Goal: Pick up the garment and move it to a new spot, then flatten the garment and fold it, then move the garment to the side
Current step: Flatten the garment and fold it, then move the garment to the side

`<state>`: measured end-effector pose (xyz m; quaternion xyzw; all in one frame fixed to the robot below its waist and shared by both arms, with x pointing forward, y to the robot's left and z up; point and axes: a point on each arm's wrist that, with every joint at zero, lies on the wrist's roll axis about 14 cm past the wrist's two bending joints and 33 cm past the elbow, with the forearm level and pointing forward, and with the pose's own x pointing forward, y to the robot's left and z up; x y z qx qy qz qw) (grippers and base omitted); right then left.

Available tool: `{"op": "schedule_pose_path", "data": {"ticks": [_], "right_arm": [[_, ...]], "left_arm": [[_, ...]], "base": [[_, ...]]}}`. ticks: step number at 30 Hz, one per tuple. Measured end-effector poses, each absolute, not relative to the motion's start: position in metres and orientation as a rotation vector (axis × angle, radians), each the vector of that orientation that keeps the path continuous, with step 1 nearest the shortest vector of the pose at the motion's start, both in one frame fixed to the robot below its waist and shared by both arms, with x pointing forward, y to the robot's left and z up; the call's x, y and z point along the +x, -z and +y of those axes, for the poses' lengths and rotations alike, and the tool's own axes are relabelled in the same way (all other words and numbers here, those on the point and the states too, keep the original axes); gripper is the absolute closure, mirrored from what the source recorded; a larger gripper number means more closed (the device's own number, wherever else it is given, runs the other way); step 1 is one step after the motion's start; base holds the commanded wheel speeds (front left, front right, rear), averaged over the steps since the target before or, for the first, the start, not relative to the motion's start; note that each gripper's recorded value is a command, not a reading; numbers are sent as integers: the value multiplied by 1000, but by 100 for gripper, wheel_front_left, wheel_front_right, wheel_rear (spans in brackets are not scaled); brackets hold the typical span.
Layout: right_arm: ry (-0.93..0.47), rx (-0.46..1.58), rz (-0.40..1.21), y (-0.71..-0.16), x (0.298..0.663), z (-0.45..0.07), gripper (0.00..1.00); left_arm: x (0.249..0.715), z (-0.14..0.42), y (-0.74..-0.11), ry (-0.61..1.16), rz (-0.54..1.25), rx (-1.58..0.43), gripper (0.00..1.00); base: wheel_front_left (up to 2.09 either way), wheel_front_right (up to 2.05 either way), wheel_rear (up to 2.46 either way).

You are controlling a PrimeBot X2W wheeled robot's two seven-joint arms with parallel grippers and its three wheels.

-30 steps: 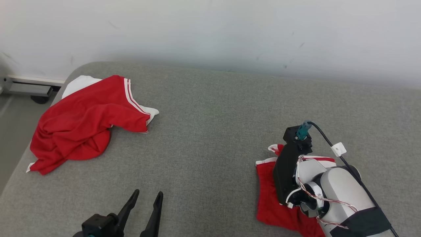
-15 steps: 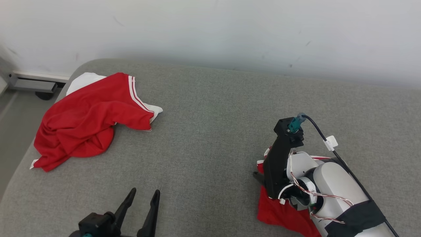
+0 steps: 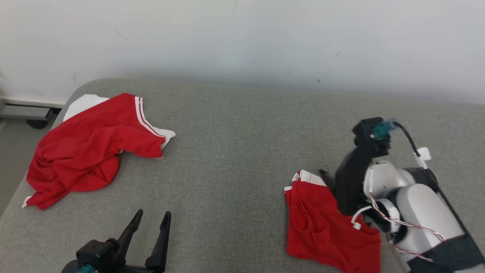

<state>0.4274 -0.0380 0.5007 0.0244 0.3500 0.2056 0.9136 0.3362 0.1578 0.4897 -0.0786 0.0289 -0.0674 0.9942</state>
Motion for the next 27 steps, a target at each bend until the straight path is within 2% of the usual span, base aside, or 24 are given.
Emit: {"op": "schedule_pose_path", "data": {"ticks": [6, 16, 21, 27], "right_arm": [[-330, 34, 686, -494, 416, -80, 0], [-150, 93, 746, -455, 382, -145, 0], [-95, 129, 749, -447, 379, -161, 0], [-86, 192, 778, -435, 380, -157, 0]], "left_arm": [[339, 158, -498, 151, 32, -138, 0], [343, 134, -502, 223, 30, -149, 0], [345, 128, -497, 242, 57, -149, 0], [346, 123, -494, 255, 75, -149, 0]], "base": [[0, 0, 0], [0, 0, 0], [0, 0, 0], [0, 0, 0]]}}
